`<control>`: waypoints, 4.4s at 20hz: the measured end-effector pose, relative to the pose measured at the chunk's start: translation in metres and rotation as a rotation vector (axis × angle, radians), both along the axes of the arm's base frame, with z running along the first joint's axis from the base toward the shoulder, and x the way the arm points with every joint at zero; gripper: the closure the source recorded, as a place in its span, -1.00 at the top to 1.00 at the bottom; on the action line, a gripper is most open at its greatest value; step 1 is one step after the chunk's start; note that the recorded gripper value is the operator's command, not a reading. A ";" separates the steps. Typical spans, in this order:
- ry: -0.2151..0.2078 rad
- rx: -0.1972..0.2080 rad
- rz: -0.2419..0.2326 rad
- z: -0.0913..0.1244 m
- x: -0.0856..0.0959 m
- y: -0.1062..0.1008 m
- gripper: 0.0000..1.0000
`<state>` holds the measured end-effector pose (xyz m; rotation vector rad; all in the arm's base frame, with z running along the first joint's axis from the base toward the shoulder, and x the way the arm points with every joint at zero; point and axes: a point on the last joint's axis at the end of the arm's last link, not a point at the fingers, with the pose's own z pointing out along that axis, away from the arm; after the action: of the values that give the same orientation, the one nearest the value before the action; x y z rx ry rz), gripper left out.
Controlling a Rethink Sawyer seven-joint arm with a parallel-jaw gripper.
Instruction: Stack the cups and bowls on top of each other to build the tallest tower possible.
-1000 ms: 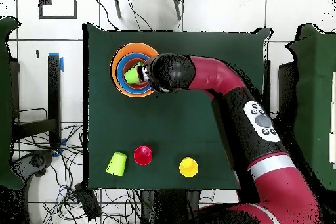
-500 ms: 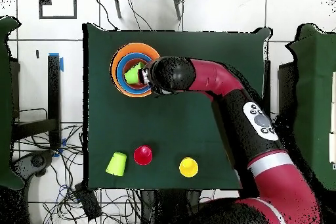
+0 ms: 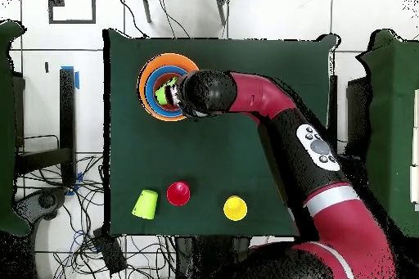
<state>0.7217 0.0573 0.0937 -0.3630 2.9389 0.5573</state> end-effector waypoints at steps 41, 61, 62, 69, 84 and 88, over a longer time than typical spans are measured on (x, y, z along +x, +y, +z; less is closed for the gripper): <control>0.054 0.084 0.013 -0.062 -0.008 0.022 1.00; 0.020 0.117 -0.011 -0.063 -0.001 0.024 -1.00; 0.020 0.117 -0.011 -0.063 -0.001 0.024 -1.00; 0.017 0.112 -0.008 -0.062 -0.001 0.024 -1.00; -0.018 -0.146 0.152 0.009 0.004 0.051 -1.00; -0.006 -0.210 0.173 0.025 0.008 0.055 -1.00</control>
<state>0.7293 0.1118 0.1187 -0.6444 2.9857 0.2643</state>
